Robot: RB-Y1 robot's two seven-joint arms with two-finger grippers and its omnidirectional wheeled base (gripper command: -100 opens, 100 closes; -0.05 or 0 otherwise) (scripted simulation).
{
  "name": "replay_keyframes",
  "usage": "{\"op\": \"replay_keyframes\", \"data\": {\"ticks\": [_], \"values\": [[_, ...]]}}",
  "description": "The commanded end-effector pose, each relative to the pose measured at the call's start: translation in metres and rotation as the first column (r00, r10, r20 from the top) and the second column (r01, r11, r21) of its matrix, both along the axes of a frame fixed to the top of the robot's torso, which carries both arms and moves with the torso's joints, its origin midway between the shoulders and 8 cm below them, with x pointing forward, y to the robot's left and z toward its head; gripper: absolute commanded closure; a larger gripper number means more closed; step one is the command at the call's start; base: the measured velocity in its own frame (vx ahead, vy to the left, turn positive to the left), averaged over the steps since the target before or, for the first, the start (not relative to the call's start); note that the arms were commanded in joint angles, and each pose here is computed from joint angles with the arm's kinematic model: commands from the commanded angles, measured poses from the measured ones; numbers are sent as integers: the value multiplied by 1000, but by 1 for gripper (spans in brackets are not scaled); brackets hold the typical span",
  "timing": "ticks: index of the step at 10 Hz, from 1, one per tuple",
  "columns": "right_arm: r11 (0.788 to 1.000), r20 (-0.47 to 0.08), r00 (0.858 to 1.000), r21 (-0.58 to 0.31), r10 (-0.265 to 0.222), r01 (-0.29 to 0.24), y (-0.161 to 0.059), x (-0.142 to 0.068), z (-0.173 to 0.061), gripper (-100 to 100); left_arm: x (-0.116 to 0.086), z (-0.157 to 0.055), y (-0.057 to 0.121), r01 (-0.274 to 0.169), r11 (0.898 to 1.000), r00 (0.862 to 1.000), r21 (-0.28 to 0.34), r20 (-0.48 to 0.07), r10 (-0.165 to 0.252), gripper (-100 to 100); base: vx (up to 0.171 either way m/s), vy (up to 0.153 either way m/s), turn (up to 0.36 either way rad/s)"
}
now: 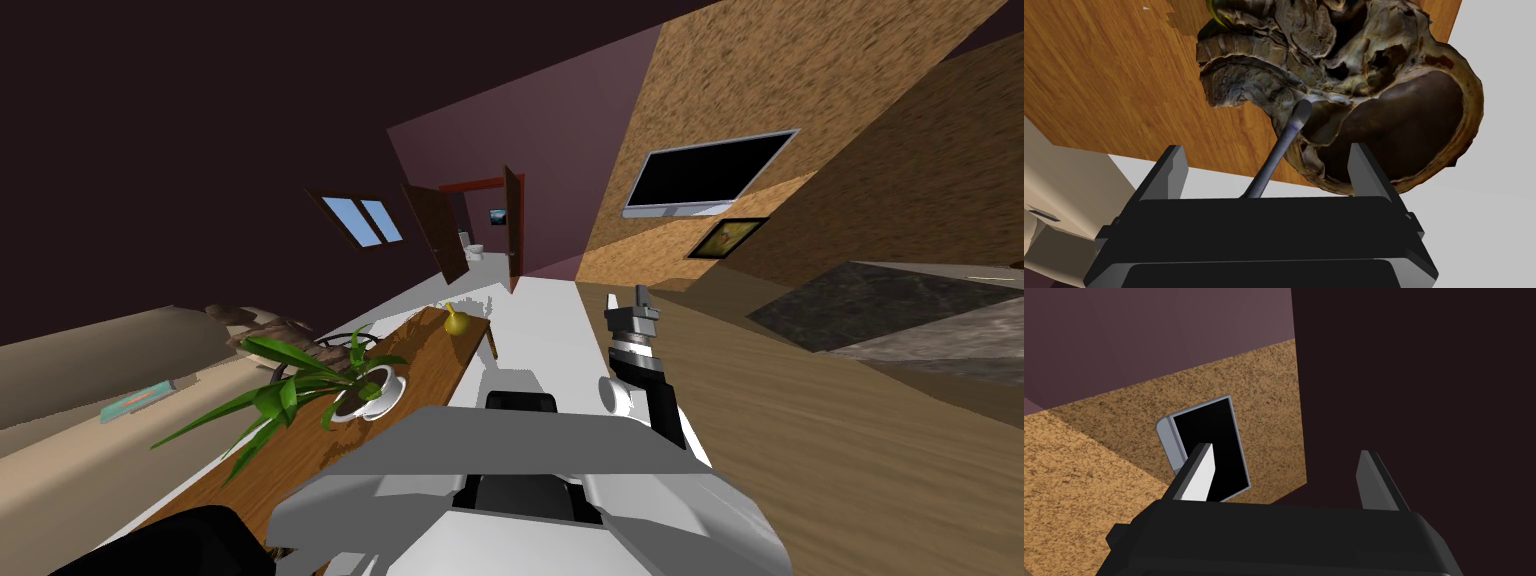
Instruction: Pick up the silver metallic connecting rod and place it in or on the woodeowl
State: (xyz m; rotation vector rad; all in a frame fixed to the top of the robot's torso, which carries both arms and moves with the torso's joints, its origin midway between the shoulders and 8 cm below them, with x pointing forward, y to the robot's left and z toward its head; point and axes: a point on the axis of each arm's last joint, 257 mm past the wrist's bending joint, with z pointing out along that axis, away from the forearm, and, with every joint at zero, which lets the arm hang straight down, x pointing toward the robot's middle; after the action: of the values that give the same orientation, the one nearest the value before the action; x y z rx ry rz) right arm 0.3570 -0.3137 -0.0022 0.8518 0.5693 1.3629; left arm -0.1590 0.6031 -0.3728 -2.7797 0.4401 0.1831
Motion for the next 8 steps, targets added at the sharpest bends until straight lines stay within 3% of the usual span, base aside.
{"op": "replay_keyframes", "data": {"ticks": [1, 2, 3, 4, 8], "values": [[1000, 0, 1000, 0, 0, 0, 0, 0, 0, 0, 0, 0, 0, 0, 1000, 1000, 0, 0, 0, -100, 0, 0, 0], [1000, 0, 1000, 0, 0, 0, 0, 0, 0, 0, 0, 0, 0, 0, 1000, 1000, 0, 0, 0, -100, 0, 0, 0], [1000, 0, 1000, 0, 0, 0, 0, 0, 0, 0, 0, 0, 0, 0, 1000, 1000, 0, 0, 0, 0, 0, 0, 0], [1000, 0, 1000, 0, 0, 0, 0, 0, 0, 0, 4, 11, 2, 0, 1000, 1000, 2, 1, 0, -100, -12, 3, 15], [1000, 0, 1000, 0, 0, 0, 0, 0, 0, 0, 13, 33, 2, 2, 1000, 1000, 1, 1, -2, -100, -19, 7, 10]]}}
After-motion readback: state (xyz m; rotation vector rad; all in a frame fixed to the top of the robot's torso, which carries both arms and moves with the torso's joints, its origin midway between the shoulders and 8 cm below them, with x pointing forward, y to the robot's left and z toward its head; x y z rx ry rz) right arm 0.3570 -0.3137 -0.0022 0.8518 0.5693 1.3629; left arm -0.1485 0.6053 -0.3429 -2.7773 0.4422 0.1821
